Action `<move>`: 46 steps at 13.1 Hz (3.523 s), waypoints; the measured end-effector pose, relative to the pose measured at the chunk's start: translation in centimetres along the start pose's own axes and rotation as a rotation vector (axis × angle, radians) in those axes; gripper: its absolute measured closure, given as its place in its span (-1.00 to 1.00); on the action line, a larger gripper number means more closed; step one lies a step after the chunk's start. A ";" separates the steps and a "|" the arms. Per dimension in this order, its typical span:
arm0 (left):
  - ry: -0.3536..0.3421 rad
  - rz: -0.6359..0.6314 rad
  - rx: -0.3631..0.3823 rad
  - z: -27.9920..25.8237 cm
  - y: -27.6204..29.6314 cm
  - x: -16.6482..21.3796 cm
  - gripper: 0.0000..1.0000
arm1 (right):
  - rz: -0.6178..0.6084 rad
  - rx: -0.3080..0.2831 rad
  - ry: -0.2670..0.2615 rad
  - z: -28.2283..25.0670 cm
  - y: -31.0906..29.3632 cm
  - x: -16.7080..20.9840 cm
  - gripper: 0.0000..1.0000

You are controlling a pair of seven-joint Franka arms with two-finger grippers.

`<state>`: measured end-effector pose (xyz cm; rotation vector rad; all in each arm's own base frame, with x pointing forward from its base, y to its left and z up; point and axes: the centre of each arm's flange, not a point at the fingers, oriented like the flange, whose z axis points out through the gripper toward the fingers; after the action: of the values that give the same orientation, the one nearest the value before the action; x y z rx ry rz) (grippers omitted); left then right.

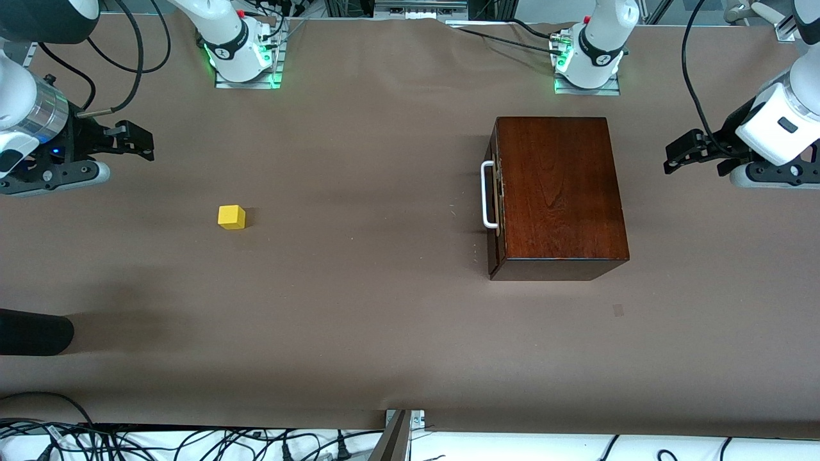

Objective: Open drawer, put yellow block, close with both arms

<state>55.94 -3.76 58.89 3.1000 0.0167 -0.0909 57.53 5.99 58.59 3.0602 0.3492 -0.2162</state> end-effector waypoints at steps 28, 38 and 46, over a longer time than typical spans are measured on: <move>-0.103 0.066 0.290 24.7 37.6 -4.9 -1.00 | -0.009 0.034 0.165 -1.2 -0.7 2.1 -1.00; -0.078 0.065 0.393 31.8 37.8 -4.1 -1.00 | -0.008 0.039 0.078 11.7 -0.2 5.0 -1.00; -0.012 0.073 0.400 34.4 40.3 -5.5 -1.00 | 0.064 0.074 0.129 28.8 -0.2 4.3 -1.00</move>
<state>48.97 -45.51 26.51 3.4940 -0.1312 -0.1242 57.86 5.12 29.51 3.1603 0.2537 -0.0297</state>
